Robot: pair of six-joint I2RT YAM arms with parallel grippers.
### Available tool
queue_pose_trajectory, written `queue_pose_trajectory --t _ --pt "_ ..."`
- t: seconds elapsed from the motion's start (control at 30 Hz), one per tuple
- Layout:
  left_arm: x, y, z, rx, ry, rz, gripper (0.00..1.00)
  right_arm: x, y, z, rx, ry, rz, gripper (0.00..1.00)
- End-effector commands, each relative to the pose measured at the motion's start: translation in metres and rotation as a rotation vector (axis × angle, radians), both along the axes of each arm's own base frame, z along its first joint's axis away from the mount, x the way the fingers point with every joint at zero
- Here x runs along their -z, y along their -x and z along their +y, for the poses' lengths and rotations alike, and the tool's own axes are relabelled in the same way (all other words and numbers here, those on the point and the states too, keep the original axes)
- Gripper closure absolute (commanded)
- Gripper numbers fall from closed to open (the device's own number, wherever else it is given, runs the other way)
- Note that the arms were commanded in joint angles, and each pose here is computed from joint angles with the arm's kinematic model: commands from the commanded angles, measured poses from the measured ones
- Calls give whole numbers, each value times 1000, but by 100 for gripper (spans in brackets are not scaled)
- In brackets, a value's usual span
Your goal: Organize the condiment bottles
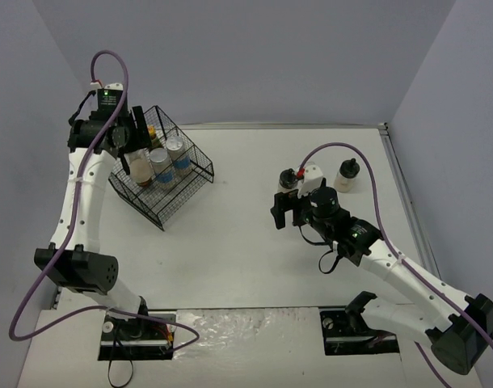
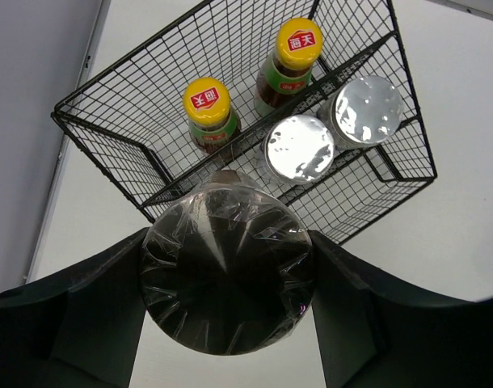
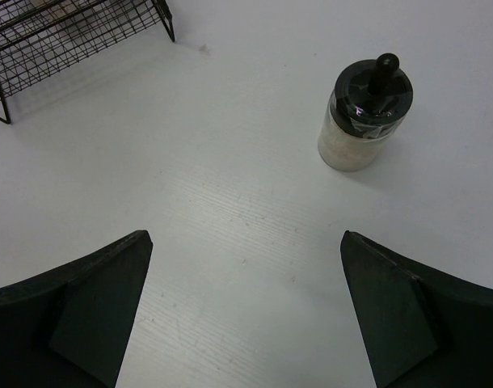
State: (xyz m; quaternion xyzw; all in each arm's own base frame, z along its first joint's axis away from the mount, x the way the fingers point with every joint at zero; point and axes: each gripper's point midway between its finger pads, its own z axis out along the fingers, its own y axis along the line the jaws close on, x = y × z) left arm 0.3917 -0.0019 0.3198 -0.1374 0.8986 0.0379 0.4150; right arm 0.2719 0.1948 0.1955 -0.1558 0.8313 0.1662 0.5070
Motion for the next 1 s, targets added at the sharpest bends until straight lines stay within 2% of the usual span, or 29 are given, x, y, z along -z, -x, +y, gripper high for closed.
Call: queue_pose_trajectory --t 0.0,0.3,0.6,0.77,0.8,0.97 --pt "-31 -25 10 -23 -9 -165 100 -25 -8 -3 36 -48 -72 0" --pt "27 -26 3 -26 59 -65 100 -25 -10 -7 56 -34 -77 0" --pt "72 -18 4 -49 77 10 88 -21 -12 -6 54 -23 -65 0" --pt "94 -15 3 -51 106 56 73 -17 -13 -7 59 -18 -59 0" --pt "95 -15 3 -51 108 57 67 -17 -13 -7 60 -18 -60 0" --pt "89 -9 3 -56 117 55 21 -18 -15 -8 76 -18 -58 0"
